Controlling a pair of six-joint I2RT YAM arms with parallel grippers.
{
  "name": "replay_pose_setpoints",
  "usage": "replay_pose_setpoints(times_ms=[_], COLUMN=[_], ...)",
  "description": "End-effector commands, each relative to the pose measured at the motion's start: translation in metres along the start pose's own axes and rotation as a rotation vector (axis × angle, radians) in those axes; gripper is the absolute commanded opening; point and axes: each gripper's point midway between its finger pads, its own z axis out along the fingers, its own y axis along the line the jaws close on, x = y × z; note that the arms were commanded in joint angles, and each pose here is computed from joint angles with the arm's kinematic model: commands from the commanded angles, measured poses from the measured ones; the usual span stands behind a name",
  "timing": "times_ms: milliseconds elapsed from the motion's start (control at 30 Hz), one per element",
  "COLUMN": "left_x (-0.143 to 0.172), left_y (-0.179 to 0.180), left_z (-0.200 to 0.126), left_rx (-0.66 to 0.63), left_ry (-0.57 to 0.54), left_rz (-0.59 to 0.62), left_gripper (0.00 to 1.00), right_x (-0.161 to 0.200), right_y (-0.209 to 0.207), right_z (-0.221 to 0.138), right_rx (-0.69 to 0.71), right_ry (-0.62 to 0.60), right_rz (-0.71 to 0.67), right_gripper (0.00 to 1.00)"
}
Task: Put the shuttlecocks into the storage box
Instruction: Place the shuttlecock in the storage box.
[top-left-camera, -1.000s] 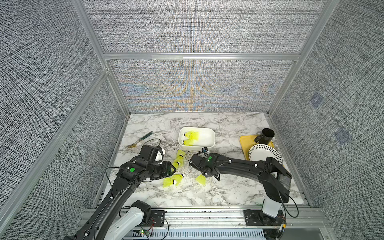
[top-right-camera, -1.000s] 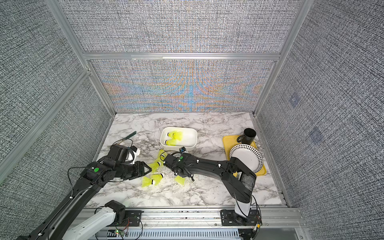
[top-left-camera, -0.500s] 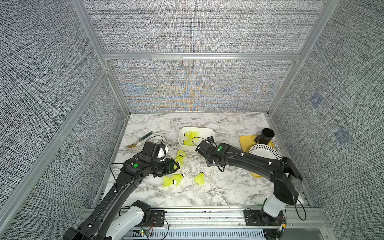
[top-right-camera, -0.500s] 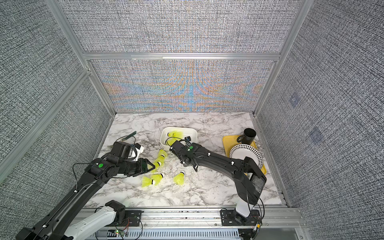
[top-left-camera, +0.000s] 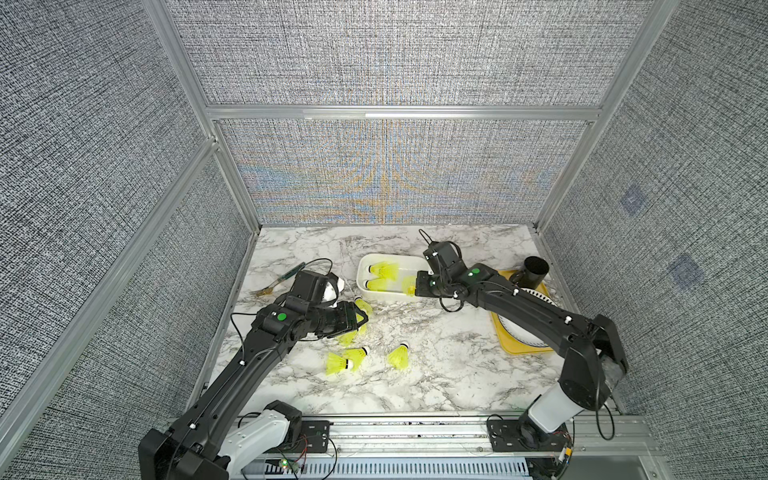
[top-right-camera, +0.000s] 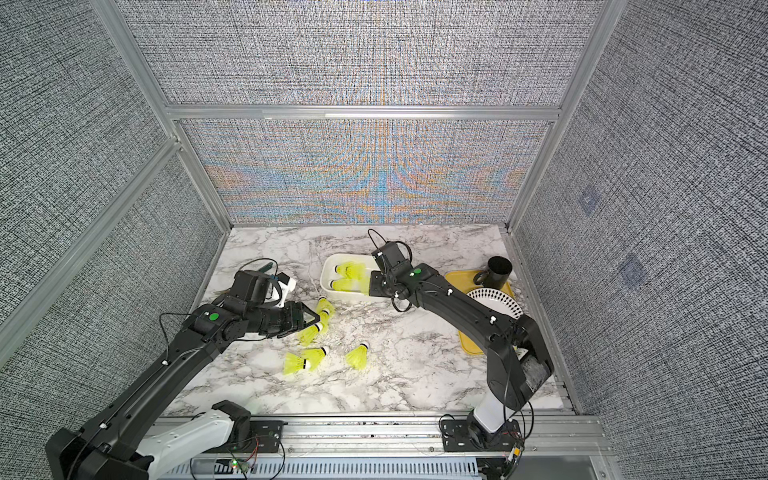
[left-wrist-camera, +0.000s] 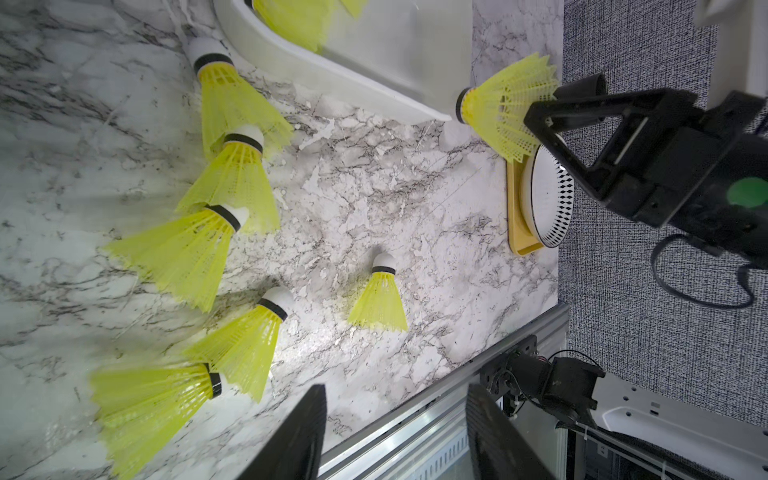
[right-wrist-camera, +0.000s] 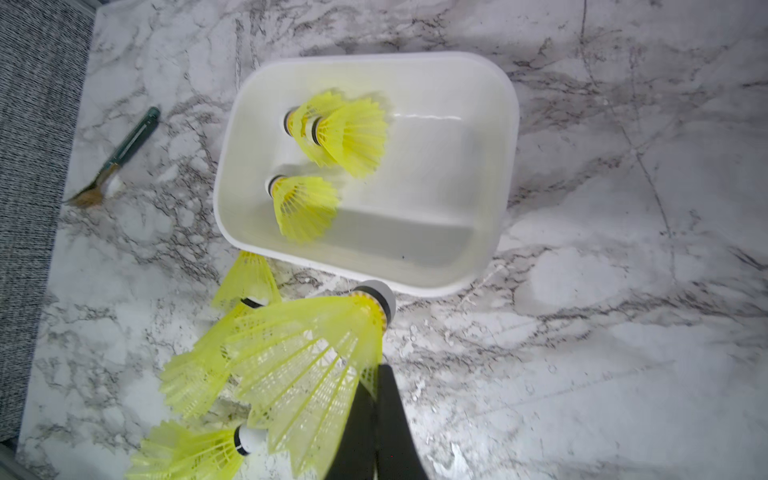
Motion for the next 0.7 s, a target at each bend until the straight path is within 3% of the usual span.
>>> replay_pose_setpoints(times_ms=[0, 367, 667], left_x=[-0.015, -0.037, -0.039], left_y=[-0.007, -0.010, -0.010], left_z=[0.003, 0.021, 0.023], left_rx=[0.017, 0.017, 0.010], left_ry=[-0.038, -0.055, -0.051], left_rz=[0.007, -0.002, -0.003], left_gripper=[0.57, 0.57, 0.56], right_x=[-0.017, -0.021, -0.010], right_y=[0.026, 0.033, 0.029], right_z=[0.011, 0.064, 0.092], right_rx=[-0.160, -0.303, -0.317], right_ry=[0.001, 0.077, 0.125], right_rz=[0.015, 0.077, 0.097], right_gripper=[0.00, 0.00, 0.00])
